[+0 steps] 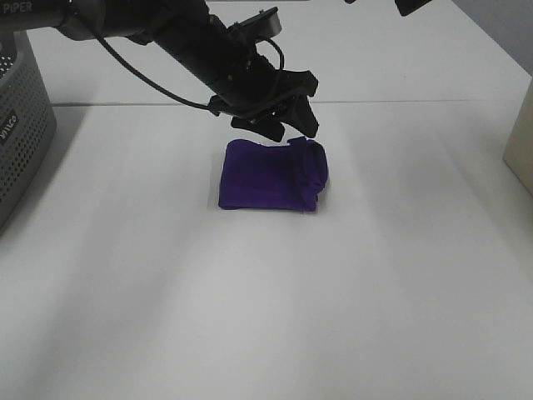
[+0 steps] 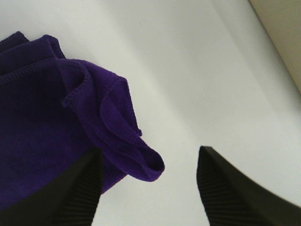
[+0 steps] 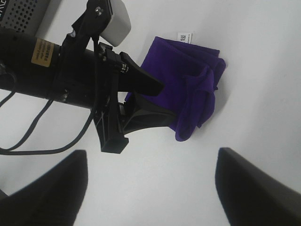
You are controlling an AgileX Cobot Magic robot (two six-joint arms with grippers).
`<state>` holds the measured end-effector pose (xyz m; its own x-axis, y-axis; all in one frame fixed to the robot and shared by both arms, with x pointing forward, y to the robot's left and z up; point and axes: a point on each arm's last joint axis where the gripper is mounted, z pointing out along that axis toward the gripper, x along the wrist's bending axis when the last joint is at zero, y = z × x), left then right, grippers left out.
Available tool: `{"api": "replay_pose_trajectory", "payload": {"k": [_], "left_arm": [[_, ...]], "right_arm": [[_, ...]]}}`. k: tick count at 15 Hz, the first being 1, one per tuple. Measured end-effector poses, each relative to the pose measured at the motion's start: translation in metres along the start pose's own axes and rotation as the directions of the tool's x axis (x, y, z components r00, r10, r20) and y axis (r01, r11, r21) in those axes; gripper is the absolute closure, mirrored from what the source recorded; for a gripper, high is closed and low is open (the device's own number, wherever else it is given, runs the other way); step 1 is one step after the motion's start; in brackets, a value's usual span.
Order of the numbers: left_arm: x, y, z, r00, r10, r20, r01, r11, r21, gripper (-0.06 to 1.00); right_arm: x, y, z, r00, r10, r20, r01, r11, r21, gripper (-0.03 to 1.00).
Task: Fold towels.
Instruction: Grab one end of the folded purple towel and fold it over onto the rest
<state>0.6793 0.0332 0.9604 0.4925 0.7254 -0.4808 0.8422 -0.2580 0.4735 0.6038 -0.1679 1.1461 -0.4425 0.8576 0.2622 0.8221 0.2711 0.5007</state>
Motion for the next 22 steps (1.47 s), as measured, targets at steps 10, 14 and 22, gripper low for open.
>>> {"api": "replay_pose_trajectory", "payload": {"k": [10, 14, 22], "left_arm": [[0.028, -0.018, 0.050, 0.997, -0.072, -0.038, 0.073, 0.997, 0.011, 0.39], [0.009, -0.028, 0.085, 0.998, -0.066, 0.009, 0.066, 0.998, -0.013, 0.39], [-0.021, 0.001, 0.093, 0.995, 0.013, 0.101, -0.004, 0.996, -0.092, 0.39]], "right_arm": [[0.012, -0.003, -0.035, 1.000, -0.027, 0.005, 0.027, 0.997, -0.076, 0.24], [0.019, -0.006, -0.053, 0.999, -0.040, 0.007, 0.040, 0.993, -0.113, 0.24], [0.021, -0.007, -0.060, 0.999, -0.045, 0.009, 0.046, 0.991, -0.129, 0.24]]}}
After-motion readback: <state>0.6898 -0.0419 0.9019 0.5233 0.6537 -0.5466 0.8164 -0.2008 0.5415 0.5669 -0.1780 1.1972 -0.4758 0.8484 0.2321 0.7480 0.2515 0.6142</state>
